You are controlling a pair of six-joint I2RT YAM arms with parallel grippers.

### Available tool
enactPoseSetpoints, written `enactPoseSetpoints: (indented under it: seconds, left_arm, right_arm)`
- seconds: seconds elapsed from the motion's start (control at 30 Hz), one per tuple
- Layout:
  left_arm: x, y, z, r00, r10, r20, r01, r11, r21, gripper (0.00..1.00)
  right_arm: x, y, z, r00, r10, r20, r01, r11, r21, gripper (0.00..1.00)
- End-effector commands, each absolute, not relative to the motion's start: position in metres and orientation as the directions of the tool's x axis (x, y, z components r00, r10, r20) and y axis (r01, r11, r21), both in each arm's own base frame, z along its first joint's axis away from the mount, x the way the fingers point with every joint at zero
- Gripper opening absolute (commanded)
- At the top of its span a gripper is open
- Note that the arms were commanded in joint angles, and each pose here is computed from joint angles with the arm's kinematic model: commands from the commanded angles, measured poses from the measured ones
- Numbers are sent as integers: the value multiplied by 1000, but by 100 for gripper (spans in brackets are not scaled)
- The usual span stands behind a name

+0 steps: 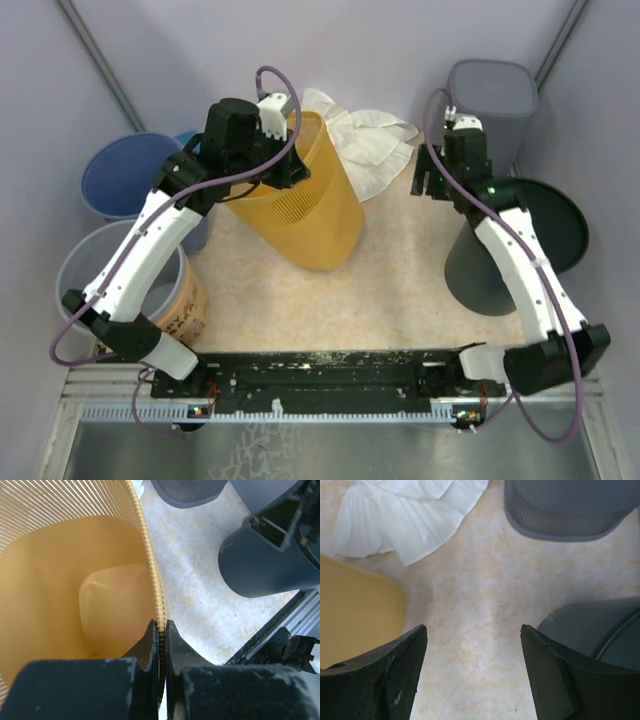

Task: Turn the large container upside down

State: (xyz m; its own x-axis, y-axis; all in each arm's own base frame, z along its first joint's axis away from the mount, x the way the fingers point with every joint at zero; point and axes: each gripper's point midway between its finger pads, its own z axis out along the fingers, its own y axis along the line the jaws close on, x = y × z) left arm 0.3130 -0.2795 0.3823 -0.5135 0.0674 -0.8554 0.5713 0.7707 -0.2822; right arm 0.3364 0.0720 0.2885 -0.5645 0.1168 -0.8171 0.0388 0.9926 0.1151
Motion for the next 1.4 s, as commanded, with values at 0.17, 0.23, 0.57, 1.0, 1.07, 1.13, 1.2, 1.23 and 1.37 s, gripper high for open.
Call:
enactPoseSetpoints:
  seconds: [0.17,0.23,0.57,1.0,1.07,1.13,1.2,1.23,1.37]
  left_arm:
    - [313,-276,434,-364,-41,-930,610,745,-271,0]
    - [312,-276,433,-364,-36,-931,612,744,-268,0]
    - [312,-283,425,-371,-42,-928,630,723,-284,0]
    - [311,-306,437,-394,-125,-911,674,634,-379,0]
    - [309,-309,441,-403,-156,-902,677,612,-408,0]
    - [307,-314,442,-425,-195,-884,679,578,-453,0]
    - [306,-317,440,-453,-240,-859,670,544,-505,0]
    - [306,-318,438,-470,-266,-841,664,522,-536,0]
    - [300,-318,435,-551,-374,-746,649,370,-665,0]
  right_arm:
    - [396,13,272,-666,21,-746,306,919,-247,76]
    - [391,2,265,-688,28,-725,337,898,-284,76]
    - [313,-37,236,-722,83,-687,408,853,-326,77]
    - [305,-12,317,-531,163,-831,344,938,-36,78]
    - [308,6,336,-475,187,-860,264,962,63,78]
    - [309,24,350,-425,215,-879,177,972,152,78]
    - [310,40,358,-392,238,-889,94,971,219,78]
    - [310,47,357,-388,246,-888,63,968,241,78]
    - [309,57,354,-393,258,-882,14,961,275,78]
